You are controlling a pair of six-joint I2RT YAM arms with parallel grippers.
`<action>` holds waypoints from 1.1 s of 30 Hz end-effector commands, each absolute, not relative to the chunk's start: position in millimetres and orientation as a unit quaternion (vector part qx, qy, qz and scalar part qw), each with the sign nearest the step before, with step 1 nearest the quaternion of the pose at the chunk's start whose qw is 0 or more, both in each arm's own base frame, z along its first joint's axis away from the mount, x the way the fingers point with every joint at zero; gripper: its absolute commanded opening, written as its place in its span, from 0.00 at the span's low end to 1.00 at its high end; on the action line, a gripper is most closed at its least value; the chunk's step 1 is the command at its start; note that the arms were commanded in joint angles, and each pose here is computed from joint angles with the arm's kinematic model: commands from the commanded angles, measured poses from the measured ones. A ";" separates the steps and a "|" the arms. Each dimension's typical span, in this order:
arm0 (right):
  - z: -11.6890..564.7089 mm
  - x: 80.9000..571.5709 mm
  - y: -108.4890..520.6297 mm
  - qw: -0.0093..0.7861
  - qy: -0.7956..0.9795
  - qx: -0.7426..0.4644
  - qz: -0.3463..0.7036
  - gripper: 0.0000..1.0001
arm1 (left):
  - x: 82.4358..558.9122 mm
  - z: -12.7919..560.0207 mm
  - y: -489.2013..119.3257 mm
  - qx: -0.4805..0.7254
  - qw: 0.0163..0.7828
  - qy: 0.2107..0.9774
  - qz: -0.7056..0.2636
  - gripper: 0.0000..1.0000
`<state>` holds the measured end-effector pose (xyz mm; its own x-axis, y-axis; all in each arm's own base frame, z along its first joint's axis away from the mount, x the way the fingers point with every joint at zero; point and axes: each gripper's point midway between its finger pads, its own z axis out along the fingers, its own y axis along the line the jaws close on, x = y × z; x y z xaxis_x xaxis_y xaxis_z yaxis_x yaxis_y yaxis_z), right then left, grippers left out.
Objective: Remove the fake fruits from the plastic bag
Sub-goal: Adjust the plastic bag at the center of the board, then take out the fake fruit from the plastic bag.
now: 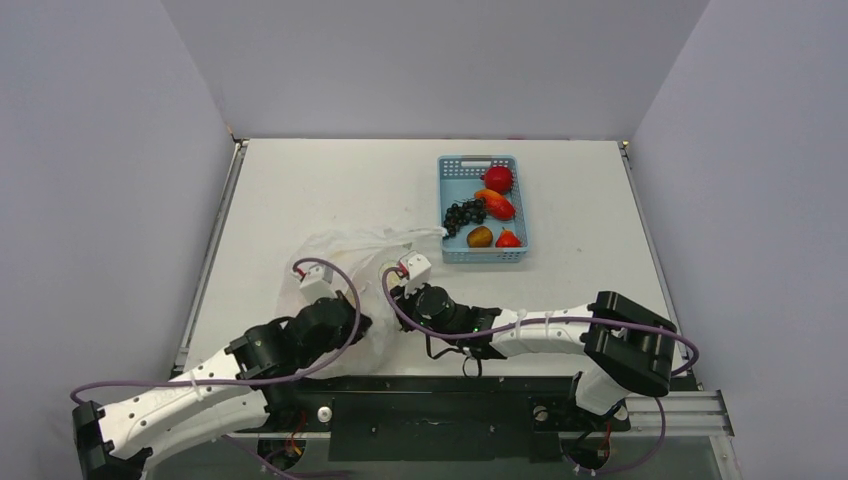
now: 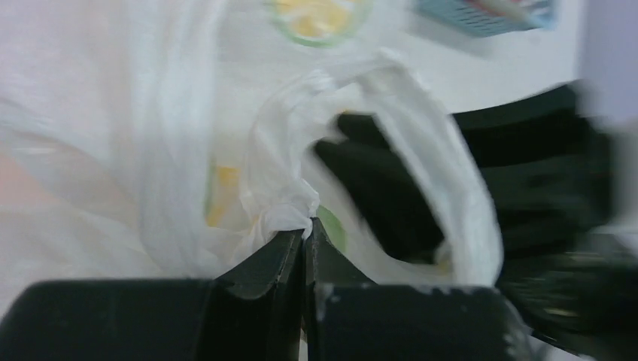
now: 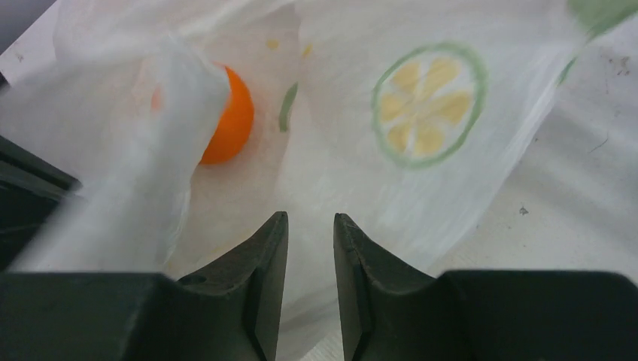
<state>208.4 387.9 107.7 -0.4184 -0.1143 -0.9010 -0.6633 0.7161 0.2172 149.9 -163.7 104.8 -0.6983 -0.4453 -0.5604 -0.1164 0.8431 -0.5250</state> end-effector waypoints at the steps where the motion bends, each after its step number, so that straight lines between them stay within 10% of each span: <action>1: 121.4 205.0 391.6 0.474 0.778 -0.227 0.343 0.27 | 198.7 246.1 -245.5 -0.059 0.440 0.803 -0.398 0.00; 7: 116.1 217.2 372.4 0.467 0.788 -0.193 0.352 0.31 | 174.7 223.0 -272.3 0.002 0.368 0.847 -0.385 0.00; 15: 118.4 205.5 376.5 0.467 0.785 -0.201 0.354 0.36 | 129.3 114.9 -154.8 -0.159 0.334 0.882 -0.293 0.00; 30: 130.1 202.6 439.4 0.463 0.760 -0.228 0.395 0.48 | 128.4 153.6 -147.9 -0.174 0.375 0.828 -0.378 0.00; 33: 122.9 205.9 452.1 0.459 0.760 -0.225 0.401 0.51 | 125.9 171.5 -150.7 -0.143 0.373 0.841 -0.364 0.29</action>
<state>203.1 424.4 103.3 -0.4946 -0.0444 -0.8680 -0.6858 0.6335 0.3584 123.9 -140.9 126.3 -0.6814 -0.5388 -0.4954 -0.0455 0.7068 -0.7060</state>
